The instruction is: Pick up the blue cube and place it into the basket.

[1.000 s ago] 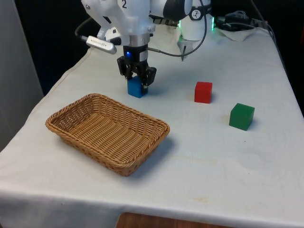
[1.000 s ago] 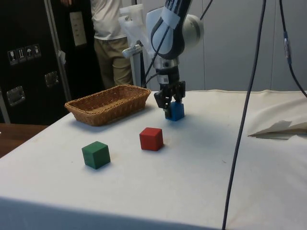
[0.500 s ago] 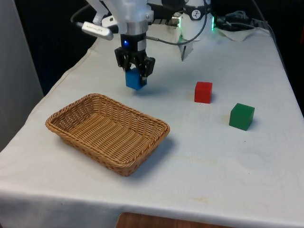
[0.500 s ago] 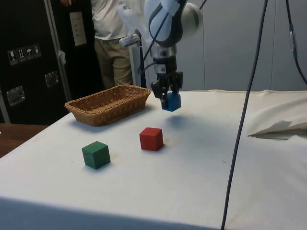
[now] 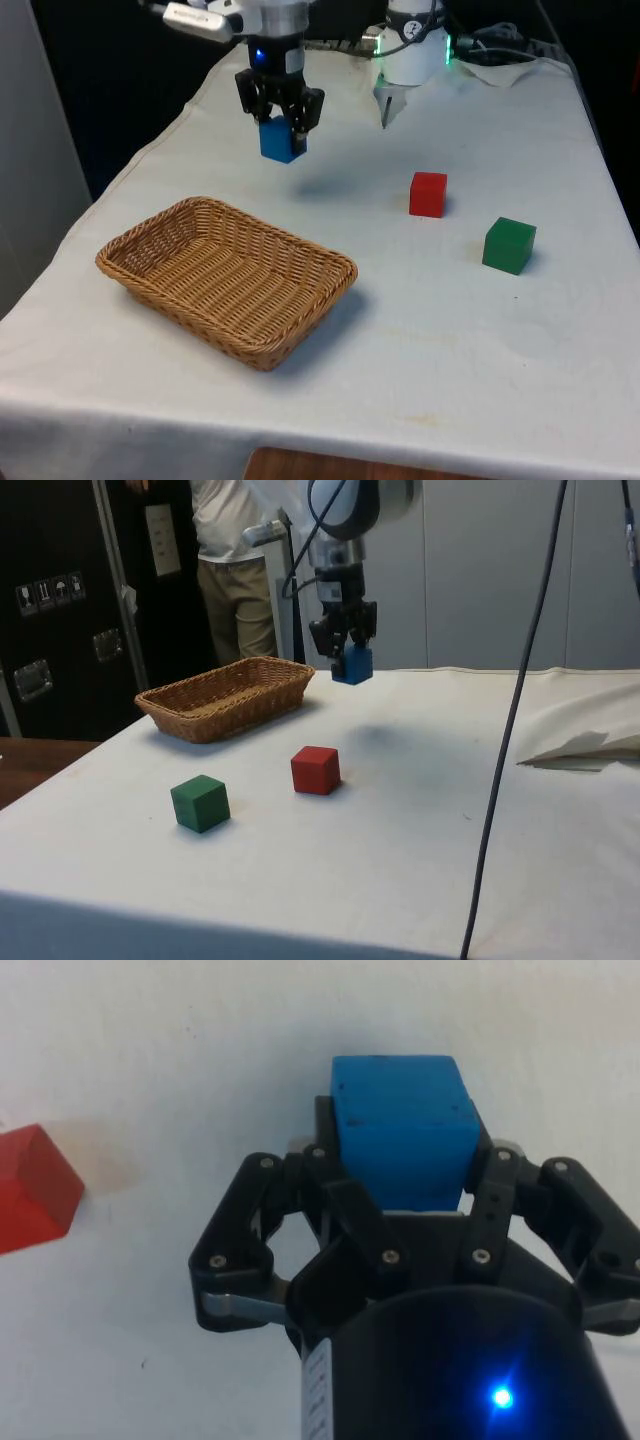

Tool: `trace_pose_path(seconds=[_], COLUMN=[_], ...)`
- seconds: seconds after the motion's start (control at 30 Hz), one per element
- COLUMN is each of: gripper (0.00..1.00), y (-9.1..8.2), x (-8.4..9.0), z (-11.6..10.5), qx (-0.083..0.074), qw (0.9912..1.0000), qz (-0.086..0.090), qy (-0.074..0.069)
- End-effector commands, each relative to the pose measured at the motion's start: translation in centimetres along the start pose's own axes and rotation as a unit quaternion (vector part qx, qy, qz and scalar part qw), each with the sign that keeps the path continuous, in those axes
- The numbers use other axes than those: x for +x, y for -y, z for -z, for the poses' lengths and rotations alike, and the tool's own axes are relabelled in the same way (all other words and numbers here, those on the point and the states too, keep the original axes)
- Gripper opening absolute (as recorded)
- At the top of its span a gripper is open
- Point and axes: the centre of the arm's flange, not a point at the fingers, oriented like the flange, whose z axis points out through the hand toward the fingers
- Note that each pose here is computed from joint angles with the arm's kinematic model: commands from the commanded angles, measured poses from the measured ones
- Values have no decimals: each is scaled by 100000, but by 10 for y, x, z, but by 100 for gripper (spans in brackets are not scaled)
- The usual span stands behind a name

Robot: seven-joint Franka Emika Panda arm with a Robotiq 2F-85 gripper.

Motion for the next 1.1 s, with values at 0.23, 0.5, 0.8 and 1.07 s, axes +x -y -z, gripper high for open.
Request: trace_pose_path(seconds=[0.23,0.5,0.8,1.07], gripper=[3,3,3,3], y=[-1,5,14,24], x=[3,19,41,62], z=[27,48,68,76], qx=[-431,-569,-1119,-1601], qw=[99999,99995,99980,99961], qz=[218,810,1567,2023], qy=[-41,-73,524,1095])
